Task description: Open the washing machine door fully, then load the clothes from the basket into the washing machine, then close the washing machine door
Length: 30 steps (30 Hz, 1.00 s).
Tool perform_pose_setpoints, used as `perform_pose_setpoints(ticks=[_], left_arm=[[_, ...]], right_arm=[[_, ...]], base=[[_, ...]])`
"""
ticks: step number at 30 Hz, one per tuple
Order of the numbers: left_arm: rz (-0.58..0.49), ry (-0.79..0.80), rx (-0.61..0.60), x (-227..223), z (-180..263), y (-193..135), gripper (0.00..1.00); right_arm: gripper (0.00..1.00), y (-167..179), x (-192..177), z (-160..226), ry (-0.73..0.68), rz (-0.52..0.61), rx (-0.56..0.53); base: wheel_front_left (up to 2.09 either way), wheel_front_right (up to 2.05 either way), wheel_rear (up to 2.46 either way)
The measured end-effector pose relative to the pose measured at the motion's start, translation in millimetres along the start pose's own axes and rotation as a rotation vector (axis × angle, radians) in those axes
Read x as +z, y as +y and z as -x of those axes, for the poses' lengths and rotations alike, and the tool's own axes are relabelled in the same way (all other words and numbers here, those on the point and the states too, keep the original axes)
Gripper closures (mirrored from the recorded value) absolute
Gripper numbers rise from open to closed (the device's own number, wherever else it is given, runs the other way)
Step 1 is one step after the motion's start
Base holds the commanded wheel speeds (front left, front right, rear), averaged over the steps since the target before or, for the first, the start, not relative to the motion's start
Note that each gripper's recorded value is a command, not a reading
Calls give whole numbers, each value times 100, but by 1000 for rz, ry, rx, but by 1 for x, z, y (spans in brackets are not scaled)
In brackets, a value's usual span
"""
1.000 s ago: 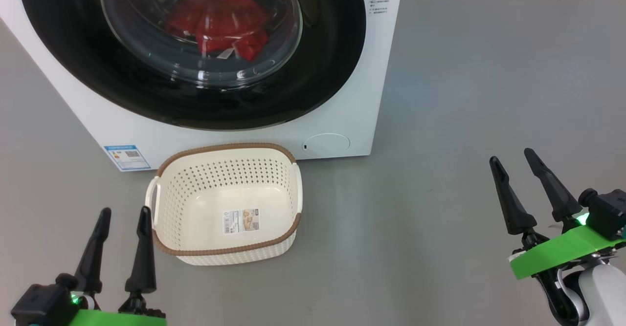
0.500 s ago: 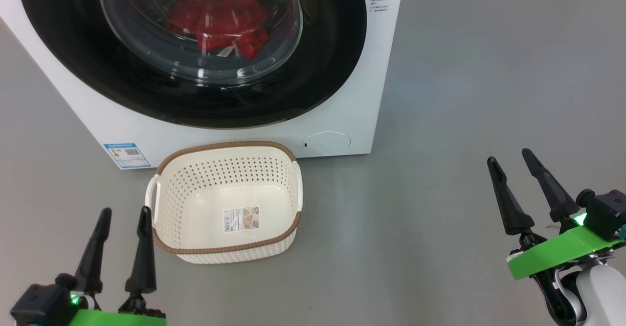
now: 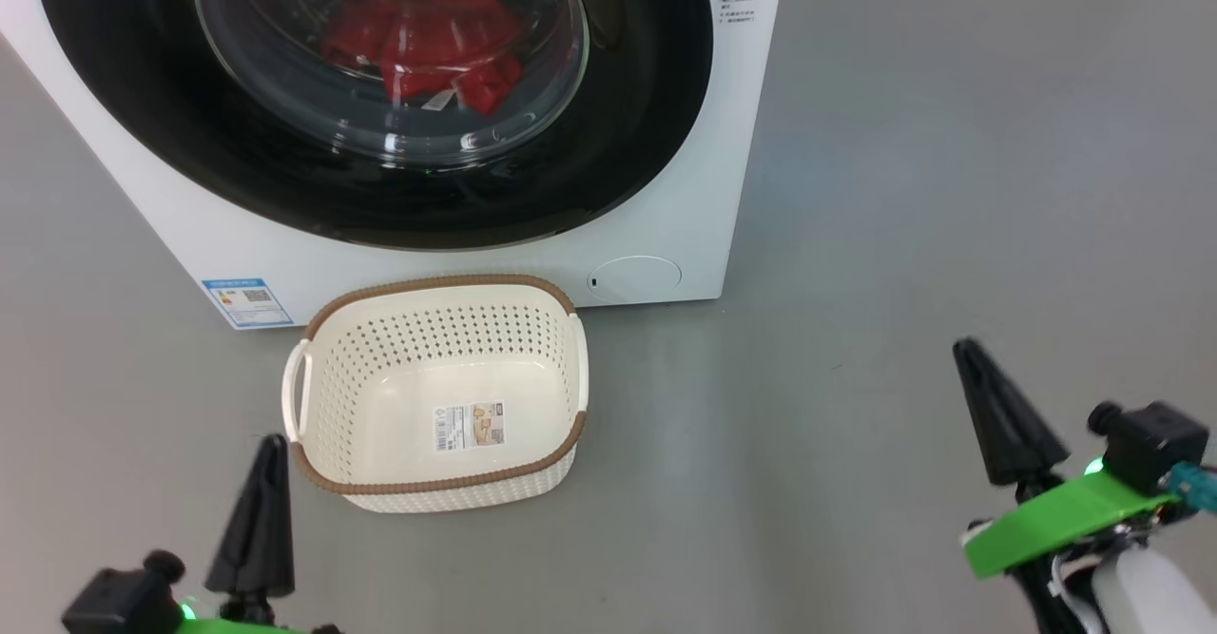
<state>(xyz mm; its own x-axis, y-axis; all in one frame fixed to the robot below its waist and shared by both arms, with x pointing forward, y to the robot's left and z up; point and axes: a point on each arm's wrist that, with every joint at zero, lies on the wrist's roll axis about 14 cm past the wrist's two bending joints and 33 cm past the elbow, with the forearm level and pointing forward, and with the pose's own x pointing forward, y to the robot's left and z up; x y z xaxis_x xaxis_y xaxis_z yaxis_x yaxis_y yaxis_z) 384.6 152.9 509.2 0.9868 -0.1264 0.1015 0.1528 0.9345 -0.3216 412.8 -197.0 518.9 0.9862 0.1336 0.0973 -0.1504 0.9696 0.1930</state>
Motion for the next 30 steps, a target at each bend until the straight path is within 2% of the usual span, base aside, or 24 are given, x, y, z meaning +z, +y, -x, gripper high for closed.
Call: perform_pose_setpoints(ticks=[4, 30], left_arm=[[28, 22, 13, -7, 3, 1, 100], [271, 53, 95, -12, 9, 16, 100]], right_arm=[[100, 0, -11, 6, 32, -31, -12], [100, -8, -9, 9, 26, -297, -96]], base=[[0, 0, 0], [0, 0, 0]])
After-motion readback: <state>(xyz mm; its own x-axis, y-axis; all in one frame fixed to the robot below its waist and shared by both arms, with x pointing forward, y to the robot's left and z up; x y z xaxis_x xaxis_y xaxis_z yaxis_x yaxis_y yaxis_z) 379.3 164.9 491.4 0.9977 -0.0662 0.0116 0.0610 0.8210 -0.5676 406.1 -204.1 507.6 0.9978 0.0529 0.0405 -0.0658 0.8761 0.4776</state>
